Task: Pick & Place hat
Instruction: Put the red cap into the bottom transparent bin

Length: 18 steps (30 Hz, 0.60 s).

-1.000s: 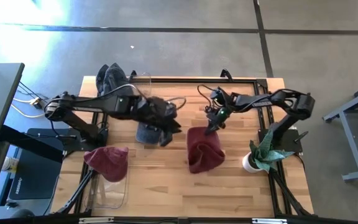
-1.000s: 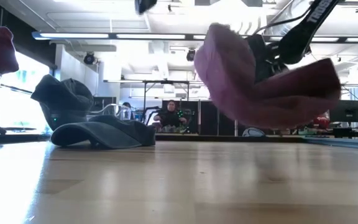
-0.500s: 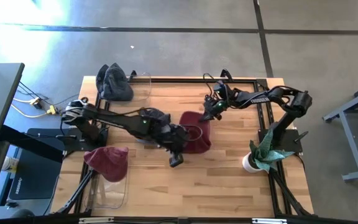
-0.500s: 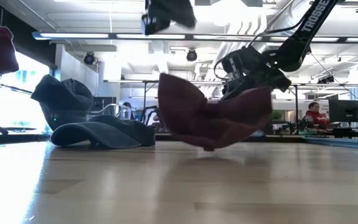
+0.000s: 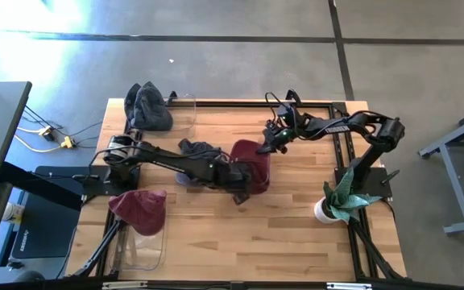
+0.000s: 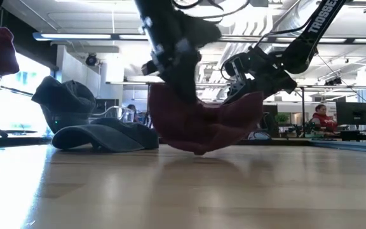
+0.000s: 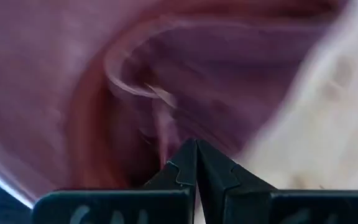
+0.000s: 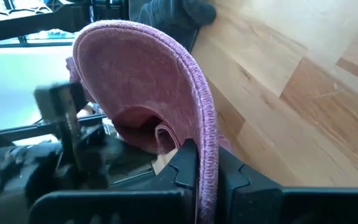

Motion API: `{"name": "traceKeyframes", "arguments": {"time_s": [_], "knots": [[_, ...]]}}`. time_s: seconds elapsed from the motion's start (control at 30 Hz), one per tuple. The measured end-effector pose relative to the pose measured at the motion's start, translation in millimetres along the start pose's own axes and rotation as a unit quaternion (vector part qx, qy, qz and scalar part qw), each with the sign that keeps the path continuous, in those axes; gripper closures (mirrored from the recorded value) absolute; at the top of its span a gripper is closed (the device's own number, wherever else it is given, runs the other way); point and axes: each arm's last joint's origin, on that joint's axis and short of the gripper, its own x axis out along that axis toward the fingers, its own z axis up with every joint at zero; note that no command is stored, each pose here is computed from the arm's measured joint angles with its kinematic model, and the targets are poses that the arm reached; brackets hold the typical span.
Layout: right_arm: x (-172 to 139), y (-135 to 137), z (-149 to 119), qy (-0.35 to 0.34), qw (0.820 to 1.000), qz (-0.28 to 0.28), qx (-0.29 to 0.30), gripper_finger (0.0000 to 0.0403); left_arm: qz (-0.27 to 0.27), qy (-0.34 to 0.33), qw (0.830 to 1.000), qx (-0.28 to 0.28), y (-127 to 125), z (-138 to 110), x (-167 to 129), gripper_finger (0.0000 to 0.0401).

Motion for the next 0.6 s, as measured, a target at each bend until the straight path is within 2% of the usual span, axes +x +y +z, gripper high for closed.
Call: {"name": "traceKeyframes", "arguments": {"time_s": [0.1, 0.2, 0.43, 0.6], "knots": [[1.7, 1.7, -1.9, 0.005, 1.000, 0.002, -0.007, 0.0395, 0.072, 0.021, 0.997, -0.011, 13.6, -5.3, 10.4, 0.0401], [2.7, 3.9, -3.1, 0.003, 1.000, 0.003, -0.011, 0.0392, 0.099, 0.015, 0.994, -0.038, 23.4, -0.8, 13.0, 0.0401], [2.9, 4.6, -3.6, 0.008, 1.000, 0.006, -0.014, 0.0395, 0.105, 0.011, 0.991, -0.078, 34.6, 6.9, 17.5, 0.0401], [3.1, 4.8, -4.2, 0.015, 1.000, 0.009, -0.018, 0.0389, 0.074, 0.042, 0.990, -0.115, 35.7, 14.0, 11.1, 0.0401]]}}
